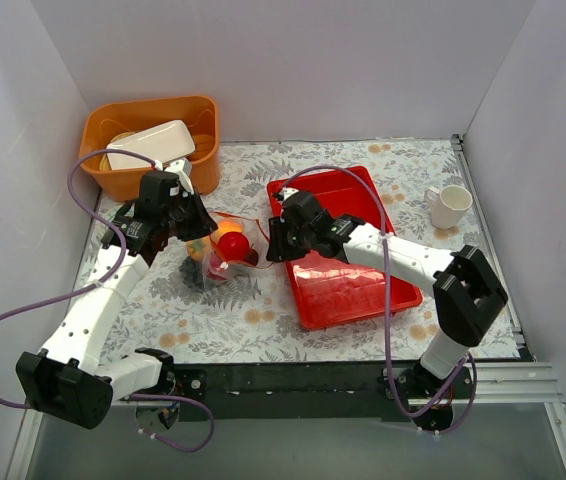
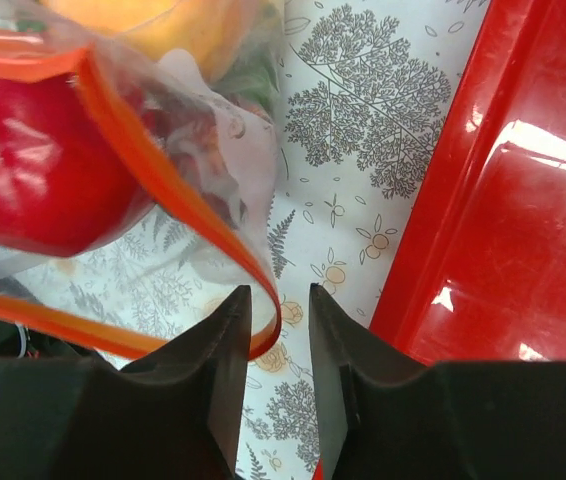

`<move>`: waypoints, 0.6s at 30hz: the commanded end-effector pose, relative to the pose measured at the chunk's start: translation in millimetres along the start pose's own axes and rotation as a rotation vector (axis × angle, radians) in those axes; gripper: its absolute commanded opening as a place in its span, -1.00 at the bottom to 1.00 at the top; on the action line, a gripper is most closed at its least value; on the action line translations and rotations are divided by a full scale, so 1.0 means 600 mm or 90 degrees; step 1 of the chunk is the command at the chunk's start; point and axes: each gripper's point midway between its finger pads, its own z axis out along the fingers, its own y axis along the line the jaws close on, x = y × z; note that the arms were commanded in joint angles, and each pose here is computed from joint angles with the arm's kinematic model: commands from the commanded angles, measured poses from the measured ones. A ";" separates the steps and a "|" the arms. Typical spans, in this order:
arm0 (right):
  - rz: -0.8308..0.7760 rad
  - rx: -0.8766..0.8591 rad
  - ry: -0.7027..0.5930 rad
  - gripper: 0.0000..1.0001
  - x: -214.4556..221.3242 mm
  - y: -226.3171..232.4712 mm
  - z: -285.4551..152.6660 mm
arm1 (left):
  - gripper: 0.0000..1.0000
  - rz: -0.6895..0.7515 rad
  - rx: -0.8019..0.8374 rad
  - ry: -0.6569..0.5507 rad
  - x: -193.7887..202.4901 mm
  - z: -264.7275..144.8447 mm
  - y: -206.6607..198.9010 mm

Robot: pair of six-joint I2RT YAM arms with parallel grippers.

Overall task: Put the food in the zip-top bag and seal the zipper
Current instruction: Adjust the zipper food storage bag at the center of the board.

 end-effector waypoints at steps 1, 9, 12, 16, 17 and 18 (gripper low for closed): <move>0.006 -0.043 -0.017 -0.29 -0.027 0.028 0.016 | -0.97 0.001 0.019 -0.034 -0.029 -0.016 -0.018; -0.005 -0.059 -0.037 -0.97 -0.052 0.046 -0.004 | -0.97 0.005 0.012 -0.031 -0.024 -0.014 -0.013; -0.026 -0.084 -0.072 -0.97 -0.103 0.080 -0.036 | -0.97 0.034 0.036 -0.027 -0.026 -0.019 -0.023; -0.067 -0.111 -0.122 -0.97 -0.178 0.125 -0.065 | -0.97 0.102 0.166 0.018 -0.018 -0.043 -0.084; -0.072 -0.112 -0.133 -0.97 -0.192 0.132 -0.069 | -0.97 0.110 0.207 0.047 -0.007 -0.046 -0.101; -0.079 -0.121 -0.154 -0.97 -0.218 0.147 -0.081 | -0.97 0.123 0.227 0.065 0.000 -0.053 -0.107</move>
